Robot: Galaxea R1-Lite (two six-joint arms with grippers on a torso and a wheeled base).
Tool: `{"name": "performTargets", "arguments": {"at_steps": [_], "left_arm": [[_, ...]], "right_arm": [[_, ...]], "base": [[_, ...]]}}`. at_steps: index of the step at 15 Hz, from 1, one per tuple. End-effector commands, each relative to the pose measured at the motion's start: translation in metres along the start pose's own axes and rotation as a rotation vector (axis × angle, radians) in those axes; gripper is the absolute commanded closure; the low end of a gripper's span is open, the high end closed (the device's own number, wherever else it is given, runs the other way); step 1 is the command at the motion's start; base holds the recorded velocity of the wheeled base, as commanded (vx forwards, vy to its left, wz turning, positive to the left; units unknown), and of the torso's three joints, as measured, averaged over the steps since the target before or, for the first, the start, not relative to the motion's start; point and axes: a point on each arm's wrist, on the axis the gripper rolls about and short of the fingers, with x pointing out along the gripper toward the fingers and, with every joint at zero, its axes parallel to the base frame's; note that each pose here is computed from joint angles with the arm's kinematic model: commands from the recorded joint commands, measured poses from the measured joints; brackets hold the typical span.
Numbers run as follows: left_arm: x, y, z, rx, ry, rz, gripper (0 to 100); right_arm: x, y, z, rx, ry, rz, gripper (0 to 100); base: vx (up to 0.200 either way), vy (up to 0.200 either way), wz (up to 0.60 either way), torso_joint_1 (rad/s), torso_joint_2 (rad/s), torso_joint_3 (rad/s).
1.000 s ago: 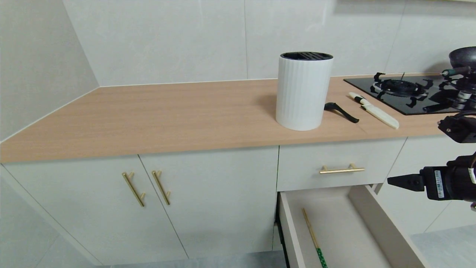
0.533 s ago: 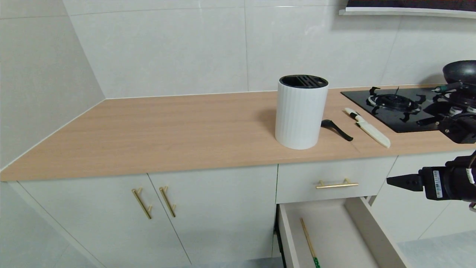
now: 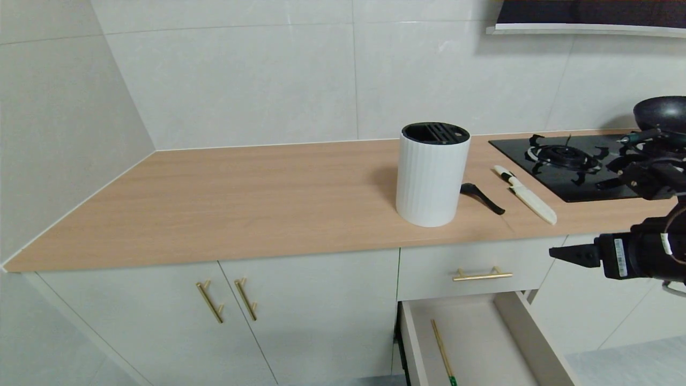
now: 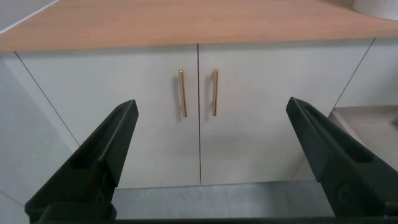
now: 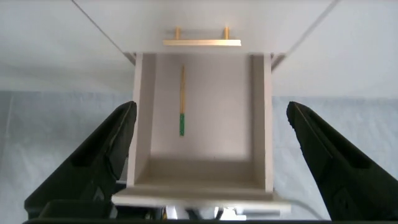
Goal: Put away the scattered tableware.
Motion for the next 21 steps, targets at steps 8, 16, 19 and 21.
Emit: {"name": "performTargets", "arguments": {"at_steps": [8,16,19,21], "left_arm": [[0.0,0.0,0.0,0.0,-0.002,0.001,0],[0.0,0.0,0.0,0.0,0.0,0.001,0],[0.0,0.0,0.0,0.0,0.0,0.001,0],[0.0,0.0,0.0,0.0,-0.002,0.001,0]], "right_arm": [[0.146,-0.064,0.081,-0.095,-0.127,0.175,0],[0.231,-0.054,0.055,-0.132,-0.171,0.223,0],[0.243,-0.052,0.049,-0.136,-0.17,0.227,0],[0.254,-0.053,0.045,-0.138,-0.186,0.209,0]], "base": [[0.0,0.0,0.0,0.0,0.0,0.0],[0.0,0.0,0.0,0.0,0.0,0.0],[0.0,0.0,0.0,0.0,0.0,0.0],[0.0,0.0,0.0,0.0,0.0,0.0]]}}
